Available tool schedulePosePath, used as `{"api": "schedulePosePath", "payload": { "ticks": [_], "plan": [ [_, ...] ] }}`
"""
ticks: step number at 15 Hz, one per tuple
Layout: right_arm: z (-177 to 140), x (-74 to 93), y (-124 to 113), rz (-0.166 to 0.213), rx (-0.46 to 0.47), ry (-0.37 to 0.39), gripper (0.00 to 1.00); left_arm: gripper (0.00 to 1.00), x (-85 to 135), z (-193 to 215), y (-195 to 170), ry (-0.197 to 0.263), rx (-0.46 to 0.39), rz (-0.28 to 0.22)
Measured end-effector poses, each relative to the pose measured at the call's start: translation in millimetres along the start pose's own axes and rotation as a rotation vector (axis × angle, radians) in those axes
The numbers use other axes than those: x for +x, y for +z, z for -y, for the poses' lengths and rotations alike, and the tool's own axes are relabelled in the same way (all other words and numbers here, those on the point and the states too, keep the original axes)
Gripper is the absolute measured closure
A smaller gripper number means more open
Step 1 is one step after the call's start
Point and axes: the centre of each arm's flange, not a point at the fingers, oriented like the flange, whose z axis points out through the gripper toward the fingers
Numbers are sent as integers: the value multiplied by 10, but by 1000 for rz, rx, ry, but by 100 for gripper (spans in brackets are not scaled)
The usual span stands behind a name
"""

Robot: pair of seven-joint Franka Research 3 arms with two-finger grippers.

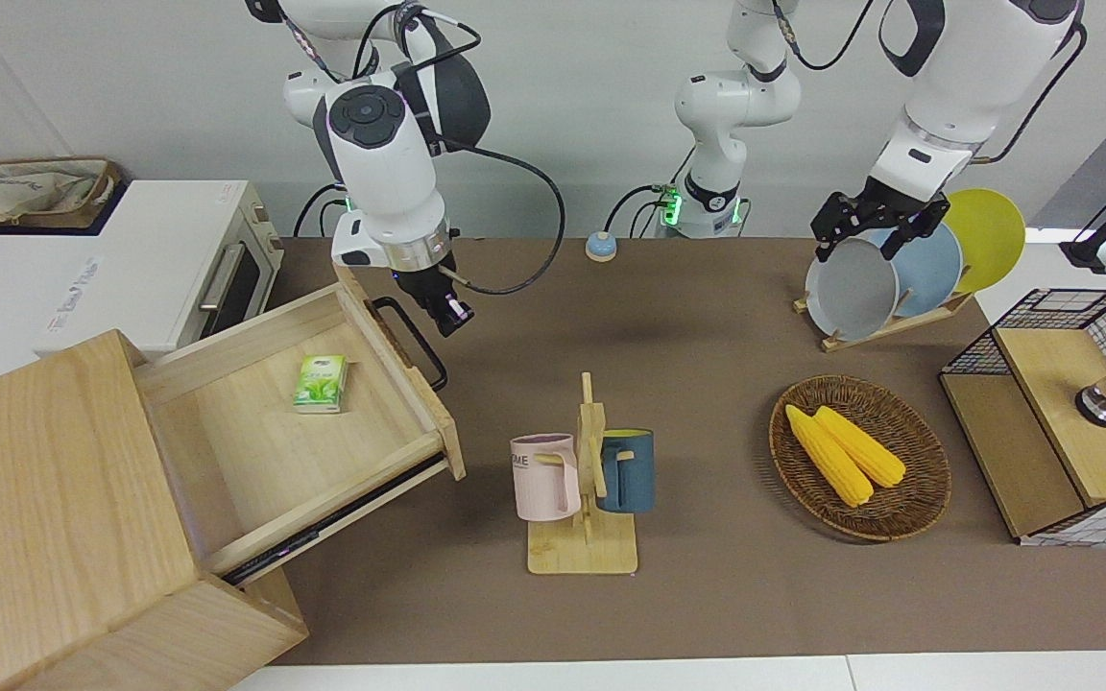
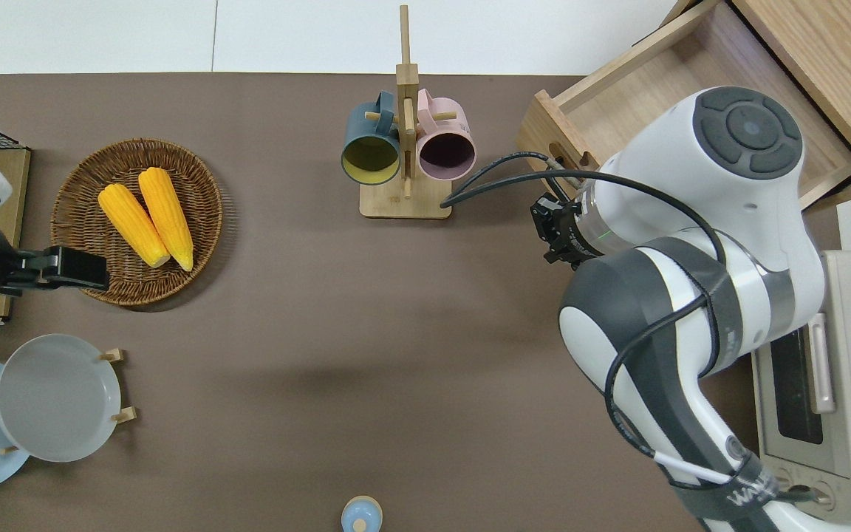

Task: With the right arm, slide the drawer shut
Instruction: 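Push the drawer front away from the robot with the right gripper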

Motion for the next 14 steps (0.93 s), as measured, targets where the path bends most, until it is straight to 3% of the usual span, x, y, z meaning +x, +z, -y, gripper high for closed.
{"api": "schedulePosePath", "payload": {
  "ticks": [2, 5, 7, 11, 14],
  "plan": [
    [53, -93, 4, 7, 3, -10, 99, 1, 0, 0, 0, 0, 0, 0],
    [171, -370, 3, 17, 8, -6, 99, 0, 0, 0, 0, 0, 0, 0],
    [193, -429, -4, 14, 8, -10, 99, 0, 0, 0, 0, 0, 0, 0],
    [130, -254, -22, -35, -6, 0, 99, 0, 0, 0, 0, 0, 0, 0],
    [62, -89, -40, -49, -9, 8, 99, 0, 0, 0, 0, 0, 0, 0]
  ]
}}
